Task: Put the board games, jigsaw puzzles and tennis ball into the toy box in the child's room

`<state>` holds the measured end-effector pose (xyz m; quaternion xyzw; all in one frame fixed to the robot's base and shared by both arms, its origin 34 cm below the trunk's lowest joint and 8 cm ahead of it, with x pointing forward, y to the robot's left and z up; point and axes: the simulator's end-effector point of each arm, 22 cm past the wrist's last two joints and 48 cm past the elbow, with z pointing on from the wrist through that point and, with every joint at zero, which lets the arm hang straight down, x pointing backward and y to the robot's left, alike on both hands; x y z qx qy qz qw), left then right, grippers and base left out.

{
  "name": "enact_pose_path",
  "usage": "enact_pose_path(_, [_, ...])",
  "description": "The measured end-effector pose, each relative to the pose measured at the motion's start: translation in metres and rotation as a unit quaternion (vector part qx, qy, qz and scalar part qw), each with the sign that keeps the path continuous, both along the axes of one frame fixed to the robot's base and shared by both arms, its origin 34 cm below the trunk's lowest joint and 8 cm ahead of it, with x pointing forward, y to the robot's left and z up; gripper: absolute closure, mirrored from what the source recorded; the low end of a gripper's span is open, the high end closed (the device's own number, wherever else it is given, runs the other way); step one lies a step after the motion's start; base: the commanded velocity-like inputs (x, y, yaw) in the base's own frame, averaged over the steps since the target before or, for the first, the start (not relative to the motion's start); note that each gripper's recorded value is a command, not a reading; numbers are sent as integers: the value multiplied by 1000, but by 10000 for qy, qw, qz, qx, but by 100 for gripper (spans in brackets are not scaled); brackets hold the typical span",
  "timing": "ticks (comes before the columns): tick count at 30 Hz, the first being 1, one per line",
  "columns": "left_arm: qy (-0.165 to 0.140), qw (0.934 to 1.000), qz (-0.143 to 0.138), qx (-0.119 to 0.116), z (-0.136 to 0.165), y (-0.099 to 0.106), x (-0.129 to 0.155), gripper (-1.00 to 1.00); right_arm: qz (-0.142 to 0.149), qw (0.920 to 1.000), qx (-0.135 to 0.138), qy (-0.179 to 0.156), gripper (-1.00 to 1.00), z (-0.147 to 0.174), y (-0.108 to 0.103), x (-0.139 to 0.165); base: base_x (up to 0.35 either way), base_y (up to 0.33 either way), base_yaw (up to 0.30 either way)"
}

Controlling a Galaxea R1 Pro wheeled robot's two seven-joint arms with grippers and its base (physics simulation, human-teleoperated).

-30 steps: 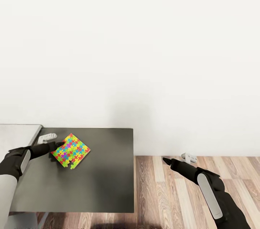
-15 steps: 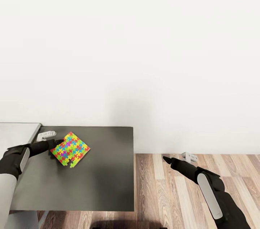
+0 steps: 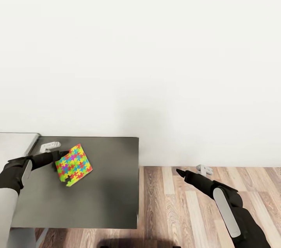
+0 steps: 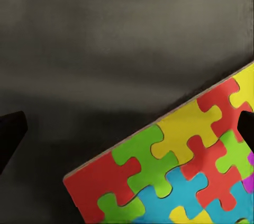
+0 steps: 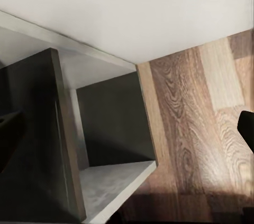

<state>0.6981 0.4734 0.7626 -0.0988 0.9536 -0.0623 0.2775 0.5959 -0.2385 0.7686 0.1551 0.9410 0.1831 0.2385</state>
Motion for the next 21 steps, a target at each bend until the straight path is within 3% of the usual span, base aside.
enact_pose_path(8, [4,9999,-58,-135,-1,-7,-1,-100,-4,10000,-1,-1,-100,0,0,0,0,-28,0])
enact_pose_path(21, [5,9999,-65,-154,-2,-7,-2,-100,0,10000,0,-1,-100,0,0,0,-32,-72,0])
